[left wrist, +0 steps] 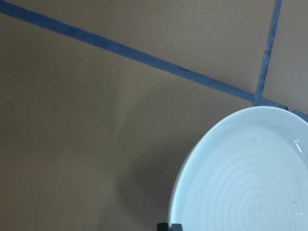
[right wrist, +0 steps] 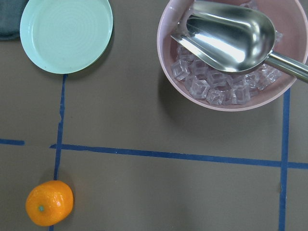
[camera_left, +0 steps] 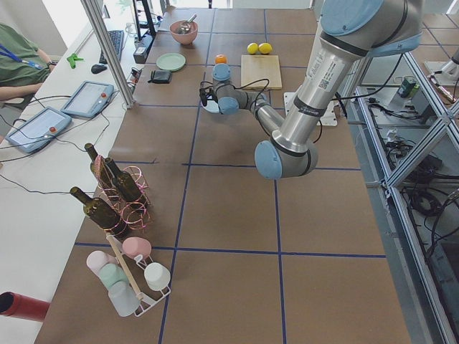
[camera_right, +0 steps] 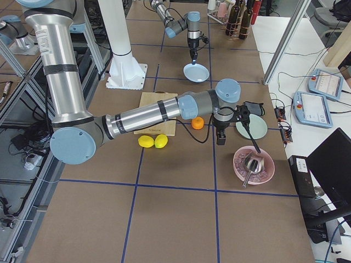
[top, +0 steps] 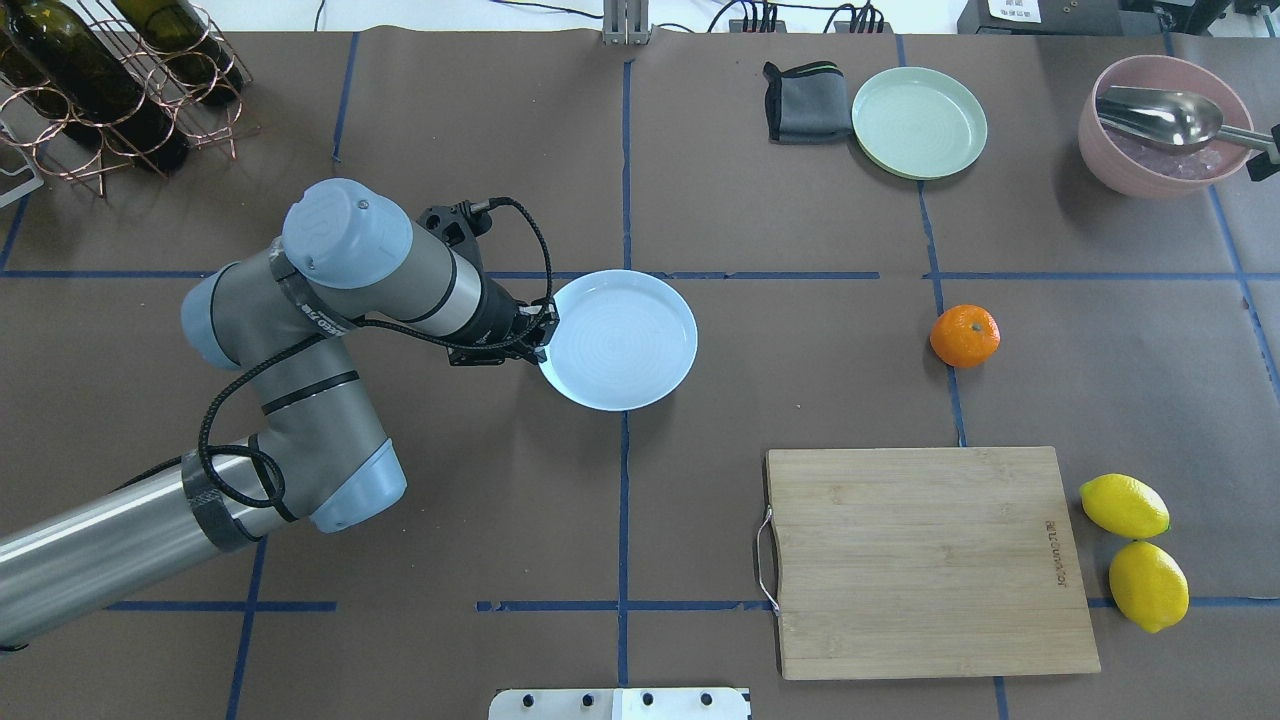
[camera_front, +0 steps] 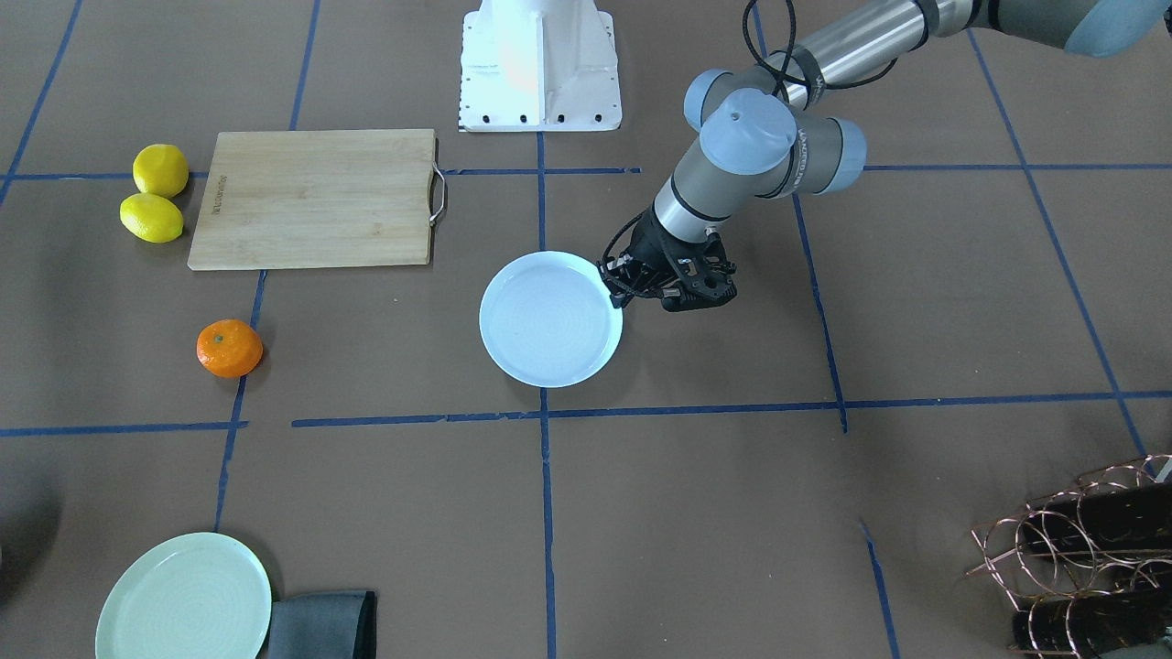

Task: Pick orange to plate
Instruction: 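Grip the plate rim with the left gripper and slide it toward the table center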

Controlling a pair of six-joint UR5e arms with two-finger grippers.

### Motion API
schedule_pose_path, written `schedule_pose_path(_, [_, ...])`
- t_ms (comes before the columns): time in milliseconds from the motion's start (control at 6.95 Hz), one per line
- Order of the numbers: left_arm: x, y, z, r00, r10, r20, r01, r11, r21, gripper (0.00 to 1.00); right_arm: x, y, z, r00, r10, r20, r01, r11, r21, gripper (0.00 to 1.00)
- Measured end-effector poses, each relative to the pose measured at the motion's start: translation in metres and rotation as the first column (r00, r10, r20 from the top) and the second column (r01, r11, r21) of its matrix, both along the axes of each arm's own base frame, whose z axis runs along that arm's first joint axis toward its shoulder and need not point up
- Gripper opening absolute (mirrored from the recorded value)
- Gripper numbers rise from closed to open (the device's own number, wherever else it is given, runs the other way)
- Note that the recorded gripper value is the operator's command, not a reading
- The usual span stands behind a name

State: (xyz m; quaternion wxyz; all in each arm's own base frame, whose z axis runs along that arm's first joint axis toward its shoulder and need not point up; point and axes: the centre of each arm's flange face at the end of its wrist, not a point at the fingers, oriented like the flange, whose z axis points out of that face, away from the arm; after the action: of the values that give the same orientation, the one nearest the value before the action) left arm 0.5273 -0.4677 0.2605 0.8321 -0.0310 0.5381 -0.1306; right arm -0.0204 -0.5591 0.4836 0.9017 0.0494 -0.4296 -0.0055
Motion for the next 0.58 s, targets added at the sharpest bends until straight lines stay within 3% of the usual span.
schedule_pose_path(576, [-0.013,-0.01,0.011,0.999,-0.027,-0.023,0.028,0.999,0.038,1.0,-0.07,0.013,-0.039,1.0,-0.017,0.01,0.018,0.999,-0.045,1.0])
